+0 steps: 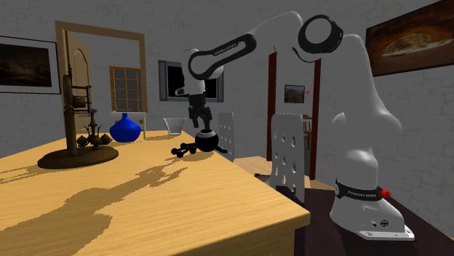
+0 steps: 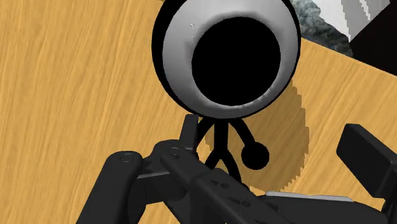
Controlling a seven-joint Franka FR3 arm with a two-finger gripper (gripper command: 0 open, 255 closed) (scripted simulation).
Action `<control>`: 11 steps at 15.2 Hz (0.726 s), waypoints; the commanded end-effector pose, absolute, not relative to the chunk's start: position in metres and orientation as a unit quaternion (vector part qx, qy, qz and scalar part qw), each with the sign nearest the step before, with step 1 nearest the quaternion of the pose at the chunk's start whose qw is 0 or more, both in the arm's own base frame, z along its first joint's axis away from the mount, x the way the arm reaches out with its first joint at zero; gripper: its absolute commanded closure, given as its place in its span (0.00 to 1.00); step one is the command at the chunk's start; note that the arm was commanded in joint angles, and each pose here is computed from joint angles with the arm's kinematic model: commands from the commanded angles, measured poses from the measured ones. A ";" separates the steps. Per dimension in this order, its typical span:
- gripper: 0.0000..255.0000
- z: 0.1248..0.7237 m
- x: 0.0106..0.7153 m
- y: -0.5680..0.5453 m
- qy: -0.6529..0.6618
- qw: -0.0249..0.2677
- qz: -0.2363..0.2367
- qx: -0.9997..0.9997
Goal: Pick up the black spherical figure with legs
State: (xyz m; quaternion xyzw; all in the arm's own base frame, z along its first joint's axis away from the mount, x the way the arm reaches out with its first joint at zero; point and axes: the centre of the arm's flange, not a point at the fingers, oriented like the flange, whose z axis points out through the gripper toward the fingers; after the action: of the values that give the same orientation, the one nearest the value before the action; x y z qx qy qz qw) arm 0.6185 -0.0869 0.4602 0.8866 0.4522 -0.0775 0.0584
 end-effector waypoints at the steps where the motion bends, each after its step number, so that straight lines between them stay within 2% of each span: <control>1: 0.00 0.439 0.640 -0.087 0.483 0.060 -0.094 0.868; 11: 0.00 0.384 0.656 -0.086 0.504 0.061 -0.105 0.855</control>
State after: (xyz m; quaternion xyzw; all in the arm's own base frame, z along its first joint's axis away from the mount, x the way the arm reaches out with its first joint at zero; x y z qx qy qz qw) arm 0.6558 -0.0865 0.3892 0.8548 0.5044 -0.1053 0.0610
